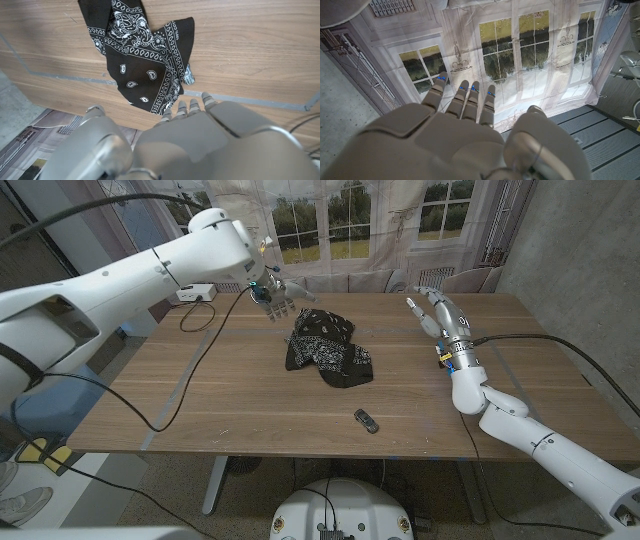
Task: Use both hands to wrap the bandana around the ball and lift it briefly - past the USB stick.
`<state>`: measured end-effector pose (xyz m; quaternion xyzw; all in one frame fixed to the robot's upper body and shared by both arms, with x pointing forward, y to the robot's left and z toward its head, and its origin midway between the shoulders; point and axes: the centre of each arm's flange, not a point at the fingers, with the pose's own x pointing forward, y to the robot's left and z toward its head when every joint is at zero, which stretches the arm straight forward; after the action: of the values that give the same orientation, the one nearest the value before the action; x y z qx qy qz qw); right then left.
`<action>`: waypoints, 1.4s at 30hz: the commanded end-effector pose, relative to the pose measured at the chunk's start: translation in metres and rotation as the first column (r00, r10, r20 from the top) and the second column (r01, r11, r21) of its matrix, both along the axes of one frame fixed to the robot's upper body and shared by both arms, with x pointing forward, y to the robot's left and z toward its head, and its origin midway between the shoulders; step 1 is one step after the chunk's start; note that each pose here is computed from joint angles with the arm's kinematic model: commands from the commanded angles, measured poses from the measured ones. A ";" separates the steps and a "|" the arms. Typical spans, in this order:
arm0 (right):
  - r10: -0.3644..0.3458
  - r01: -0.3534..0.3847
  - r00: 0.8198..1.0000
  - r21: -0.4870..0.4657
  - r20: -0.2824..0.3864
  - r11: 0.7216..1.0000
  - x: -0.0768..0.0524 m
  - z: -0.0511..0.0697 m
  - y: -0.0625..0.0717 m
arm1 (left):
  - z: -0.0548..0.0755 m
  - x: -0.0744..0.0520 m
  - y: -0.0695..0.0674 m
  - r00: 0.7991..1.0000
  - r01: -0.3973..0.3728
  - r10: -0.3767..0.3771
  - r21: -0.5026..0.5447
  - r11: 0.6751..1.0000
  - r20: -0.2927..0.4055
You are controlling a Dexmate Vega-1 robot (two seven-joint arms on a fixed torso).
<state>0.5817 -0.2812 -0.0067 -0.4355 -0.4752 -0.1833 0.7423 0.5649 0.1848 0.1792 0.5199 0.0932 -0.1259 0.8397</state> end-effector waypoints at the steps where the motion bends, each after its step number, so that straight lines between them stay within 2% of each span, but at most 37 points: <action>1: 0.006 -0.006 1.000 0.001 -0.008 1.000 0.001 -0.001 0.005 | -0.005 -0.020 0.004 0.904 -0.129 0.150 -0.080 0.988 0.401; 4: 0.014 -0.014 1.000 0.009 -0.009 1.000 0.002 -0.001 0.008 | -0.012 -0.024 0.003 0.814 -0.137 0.183 -0.124 0.983 0.551; 9: 0.039 -0.039 0.999 0.034 -0.016 0.999 0.005 -0.002 0.012 | -0.025 -0.028 0.000 0.629 -0.148 0.219 -0.162 0.976 0.746; 10: 0.044 -0.044 0.999 0.037 -0.017 0.998 0.006 -0.002 0.014 | -0.027 -0.028 0.000 0.599 -0.145 0.222 -0.168 0.975 0.769; 12: 0.063 -0.062 0.998 0.045 -0.023 0.997 0.008 -0.003 0.016 | -0.031 -0.026 0.000 0.565 -0.119 0.216 -0.181 0.976 0.796; 14: 0.089 -0.086 0.996 0.072 -0.031 0.994 0.011 -0.004 0.020 | -0.035 -0.021 0.003 0.554 -0.054 0.194 -0.197 0.979 0.810; 15: 0.090 -0.087 0.996 0.072 -0.031 0.994 0.011 -0.004 0.020 | -0.035 -0.021 0.003 0.553 -0.051 0.192 -0.197 0.979 0.811; 16: 0.110 -0.107 0.993 0.087 -0.037 0.990 0.013 -0.004 0.023 | -0.038 -0.019 0.007 0.539 -0.010 0.183 -0.211 0.977 0.822; 19: 0.149 -0.142 0.988 0.114 -0.049 0.983 0.015 -0.004 0.027 | -0.041 -0.015 0.015 0.536 0.095 0.159 -0.246 0.965 0.829; 21: 0.185 -0.174 0.981 0.146 -0.063 0.974 0.017 -0.004 0.029 | -0.044 -0.012 0.021 0.544 0.183 0.131 -0.270 0.945 0.829; 23: 0.230 -0.213 0.970 0.180 -0.079 0.960 0.020 -0.004 0.030 | -0.046 -0.009 0.027 0.565 0.258 0.096 -0.286 0.923 0.820; 27: 0.345 -0.308 0.932 0.262 -0.111 0.915 0.026 -0.006 0.033 | -0.051 -0.007 0.037 0.584 0.356 0.052 -0.314 0.880 0.810; 29: 0.382 -0.335 0.916 0.291 -0.123 0.896 0.028 -0.007 0.035 | -0.052 -0.006 0.041 0.600 0.402 0.018 -0.321 0.858 0.800; 31: 0.433 -0.374 0.892 0.330 -0.129 0.867 0.030 -0.008 0.036 | -0.054 -0.006 0.046 0.619 0.448 -0.012 -0.341 0.826 0.785; 35: 0.528 -0.439 0.839 0.408 -0.131 0.800 0.035 -0.008 0.037 | -0.059 -0.004 0.056 0.637 0.516 -0.059 -0.367 0.774 0.769; 37: 0.593 -0.487 0.798 0.462 -0.111 0.742 0.039 -0.008 0.035 | -0.063 -0.003 0.060 0.647 0.543 -0.082 -0.381 0.748 0.758; 39: 0.637 -0.516 0.767 0.517 -0.077 0.683 0.044 -0.008 0.031 | -0.069 -0.002 0.064 0.657 0.564 -0.099 -0.400 0.722 0.748; 41: 0.646 -0.516 0.762 0.561 -0.043 0.647 0.047 -0.007 0.028 | -0.074 -0.001 0.066 0.669 0.575 -0.115 -0.414 0.705 0.734; 42: 0.639 -0.506 0.769 0.578 -0.033 0.640 0.048 -0.007 0.026 | -0.077 -0.001 0.067 0.675 0.581 -0.120 -0.424 0.695 0.728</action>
<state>0.6166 -0.2471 -0.0157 -0.2020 -0.4375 -0.0358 0.8755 0.5829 0.2445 0.1033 0.3219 -0.2819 -0.0043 0.9038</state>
